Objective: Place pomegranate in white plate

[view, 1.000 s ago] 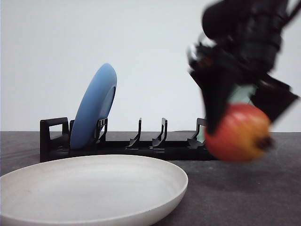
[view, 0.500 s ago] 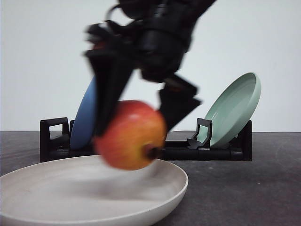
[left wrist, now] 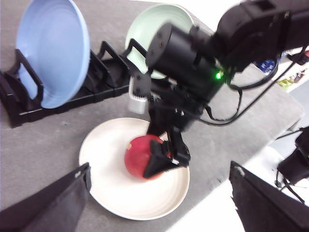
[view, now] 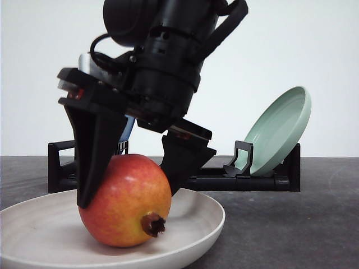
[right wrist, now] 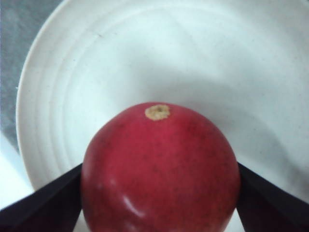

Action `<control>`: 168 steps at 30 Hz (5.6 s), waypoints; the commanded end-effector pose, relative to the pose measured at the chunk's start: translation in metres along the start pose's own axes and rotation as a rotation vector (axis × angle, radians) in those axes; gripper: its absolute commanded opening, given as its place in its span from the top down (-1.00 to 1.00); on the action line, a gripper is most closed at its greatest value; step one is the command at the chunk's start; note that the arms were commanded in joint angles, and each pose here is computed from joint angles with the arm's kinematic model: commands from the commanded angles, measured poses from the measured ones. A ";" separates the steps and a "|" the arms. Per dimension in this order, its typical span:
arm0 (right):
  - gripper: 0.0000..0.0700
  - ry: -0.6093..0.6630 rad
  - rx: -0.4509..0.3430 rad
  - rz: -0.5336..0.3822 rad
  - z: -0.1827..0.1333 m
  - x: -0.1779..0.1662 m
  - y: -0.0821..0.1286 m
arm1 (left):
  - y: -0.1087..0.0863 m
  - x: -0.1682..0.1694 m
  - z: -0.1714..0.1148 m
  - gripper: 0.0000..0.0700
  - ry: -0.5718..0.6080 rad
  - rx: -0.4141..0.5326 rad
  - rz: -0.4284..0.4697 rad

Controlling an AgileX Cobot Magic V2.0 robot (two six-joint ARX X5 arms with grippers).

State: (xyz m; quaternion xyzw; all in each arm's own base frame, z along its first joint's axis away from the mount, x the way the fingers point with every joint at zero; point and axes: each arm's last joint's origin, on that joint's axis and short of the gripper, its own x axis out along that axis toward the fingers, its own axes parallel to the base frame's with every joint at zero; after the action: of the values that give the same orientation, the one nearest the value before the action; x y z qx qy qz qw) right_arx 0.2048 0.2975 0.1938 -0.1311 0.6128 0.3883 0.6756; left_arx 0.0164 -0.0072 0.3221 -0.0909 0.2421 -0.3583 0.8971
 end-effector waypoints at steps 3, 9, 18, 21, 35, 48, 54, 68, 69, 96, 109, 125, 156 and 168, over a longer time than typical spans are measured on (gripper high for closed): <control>-0.49 0.007 -0.011 0.006 0.002 0.006 0.007 | -0.001 0.000 0.002 -0.59 -0.010 -0.002 -0.001; -1.00 0.008 -0.014 0.010 0.002 0.006 0.007 | 0.000 0.000 0.002 -0.59 -0.012 -0.002 0.001; -1.00 -0.054 -0.043 0.011 0.000 -0.028 0.005 | 0.000 0.000 0.002 -0.59 -0.012 -0.027 0.001; -1.00 -0.085 -0.047 0.011 -0.008 -0.057 0.005 | 0.000 0.000 0.002 -0.59 -0.012 -0.028 0.002; -1.00 -0.382 -0.095 -0.107 -0.133 -0.213 0.013 | 0.000 0.000 0.002 -0.59 -0.014 -0.047 0.004; -1.00 -0.975 -0.059 -0.081 -0.249 -0.224 -0.006 | 0.001 -0.001 0.003 -0.59 -0.051 0.146 0.063; -1.00 -1.086 -0.048 -0.116 -0.259 -0.215 -0.013 | -0.001 -0.001 0.009 -0.59 -0.109 0.205 0.067; 1.00 -1.074 -0.040 -0.147 -0.259 -0.214 -0.014 | -0.004 -0.001 0.014 1.00 -0.161 0.219 0.068; 1.00 -1.075 -0.041 -0.146 -0.259 -0.214 -0.014 | -0.004 -0.002 0.014 1.00 -0.163 0.217 0.067; 1.00 -1.076 -0.041 -0.146 -0.259 -0.214 -0.014 | -0.001 -0.004 0.013 1.00 -0.172 0.208 0.062; 1.00 -1.076 -0.041 -0.146 -0.259 -0.214 -0.014 | 0.014 0.034 -0.014 1.00 -0.270 0.246 0.535; 1.00 -1.076 -0.041 -0.146 -0.259 -0.214 -0.014 | 0.089 0.103 -0.093 1.00 -0.294 0.280 0.666; 1.00 -1.076 -0.041 -0.146 -0.259 -0.214 -0.014 | 0.110 0.110 -0.111 1.00 -0.291 0.200 0.760; 1.00 -1.076 -0.041 -0.146 -0.259 -0.214 -0.014 | 0.110 0.109 -0.110 1.00 -0.343 0.086 0.740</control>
State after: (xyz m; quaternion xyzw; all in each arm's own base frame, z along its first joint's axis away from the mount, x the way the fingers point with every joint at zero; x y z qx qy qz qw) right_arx 0.0371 0.0403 0.3304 0.0293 0.1675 0.3593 0.9176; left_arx 0.0953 -0.0011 0.1528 -0.0076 0.0835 0.0015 0.9965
